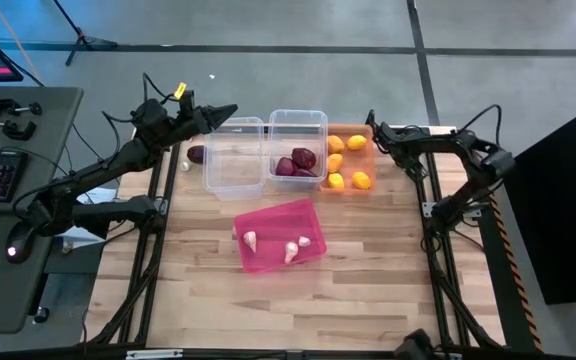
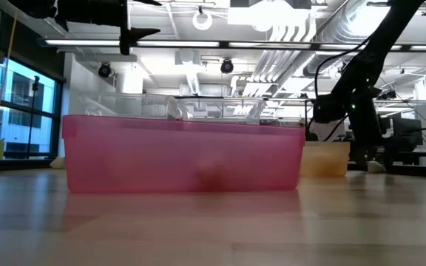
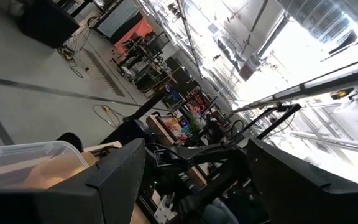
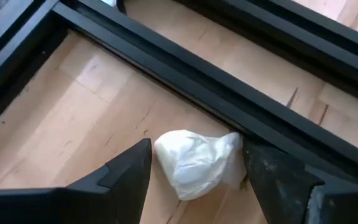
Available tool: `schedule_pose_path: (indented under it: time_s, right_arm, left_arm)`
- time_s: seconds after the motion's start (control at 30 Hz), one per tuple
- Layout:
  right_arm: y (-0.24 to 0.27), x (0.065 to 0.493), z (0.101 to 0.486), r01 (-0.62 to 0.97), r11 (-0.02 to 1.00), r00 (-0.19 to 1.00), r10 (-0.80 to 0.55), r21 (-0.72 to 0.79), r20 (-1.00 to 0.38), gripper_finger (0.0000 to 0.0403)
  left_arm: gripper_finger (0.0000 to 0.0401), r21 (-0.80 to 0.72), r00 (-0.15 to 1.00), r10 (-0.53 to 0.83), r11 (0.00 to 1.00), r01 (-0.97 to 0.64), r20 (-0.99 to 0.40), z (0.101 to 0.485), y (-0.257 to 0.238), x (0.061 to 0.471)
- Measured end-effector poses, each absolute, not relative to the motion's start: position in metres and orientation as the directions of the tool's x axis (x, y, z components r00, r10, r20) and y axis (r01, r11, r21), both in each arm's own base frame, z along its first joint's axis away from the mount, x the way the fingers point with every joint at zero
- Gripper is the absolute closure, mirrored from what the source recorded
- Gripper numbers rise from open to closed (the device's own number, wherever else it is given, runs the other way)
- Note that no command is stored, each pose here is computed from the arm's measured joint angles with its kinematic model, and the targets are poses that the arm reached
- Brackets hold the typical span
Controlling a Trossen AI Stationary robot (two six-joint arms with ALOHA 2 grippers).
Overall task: Sort produce into baskets
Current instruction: Put the white garlic into the pink bin
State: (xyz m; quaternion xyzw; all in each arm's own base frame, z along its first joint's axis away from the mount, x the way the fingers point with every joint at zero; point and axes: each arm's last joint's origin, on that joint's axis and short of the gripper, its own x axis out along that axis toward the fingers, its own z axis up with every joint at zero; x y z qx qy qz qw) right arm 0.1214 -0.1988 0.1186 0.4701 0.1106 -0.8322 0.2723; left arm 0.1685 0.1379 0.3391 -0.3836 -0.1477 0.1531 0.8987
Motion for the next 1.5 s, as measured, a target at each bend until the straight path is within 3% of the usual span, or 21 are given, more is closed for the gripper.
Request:
schedule_pose_path:
  time_s: [0.2,0.4,0.53,0.63,0.77,0.9,1.0,1.1,1.23,1.37,1.5]
  right_arm:
    - [-0.197,0.124,0.119,0.633,-0.774,-0.395,-0.359,0.033,-0.845,0.0195]
    - [-0.190,0.126,0.134,0.744,-0.668,-0.362,-0.394,-0.007,-0.845,0.0318]
    - [-0.173,0.135,0.165,0.819,-0.571,-0.328,-0.550,0.060,-0.768,0.0367]
    - [-0.156,0.149,0.195,0.874,-0.432,-0.178,-0.709,0.222,-0.682,0.0366]
    - [-0.128,0.178,0.233,0.929,-0.018,0.200,-0.816,0.370,-0.543,0.0334]
    - [-0.089,0.212,0.256,0.786,0.403,0.597,-0.691,0.468,-0.407,0.0312]
    - [-0.059,0.234,0.260,0.592,0.584,0.803,-0.488,0.555,-0.343,0.0308]
    - [-0.028,0.253,0.252,0.442,0.667,0.896,-0.287,0.600,-0.340,0.0306]
    - [0.004,0.272,0.231,0.348,0.698,0.915,-0.106,0.626,-0.390,0.0305]
    - [0.020,0.288,0.216,0.354,0.719,0.886,-0.055,0.597,-0.460,0.0296]
    - [0.022,0.310,0.215,0.353,0.748,0.854,-0.014,0.561,-0.520,0.0254]
  left_arm:
    - [0.0134,-0.729,0.910,0.389,0.664,-0.166,0.147,0.339,0.138,0.169]
    - [0.0134,-0.702,0.909,0.389,0.689,-0.181,0.147,0.339,0.138,0.169]
    - [0.0134,-0.688,0.909,0.389,0.701,-0.189,0.147,0.339,0.138,0.169]
    - [0.0134,-0.686,0.909,0.389,0.703,-0.190,0.147,0.339,0.138,0.169]
    - [0.0134,-0.675,0.909,0.390,0.711,-0.196,0.147,0.339,0.138,0.169]
    - [0.0134,-0.675,0.909,0.390,0.711,-0.196,0.147,0.339,0.138,0.169]
    - [0.0134,-0.675,0.909,0.390,0.711,-0.196,0.147,0.339,0.138,0.169]
    - [0.0134,-0.686,0.909,0.391,0.702,-0.191,0.147,0.339,0.138,0.168]
    - [0.0134,-0.717,0.908,0.390,0.676,-0.172,0.150,0.339,0.138,0.169]
    - [0.0134,-0.721,0.909,0.389,0.672,-0.168,0.151,0.339,0.138,0.169]
    - [0.0134,-0.774,0.908,0.388,0.620,-0.131,0.157,0.340,0.138,0.169]
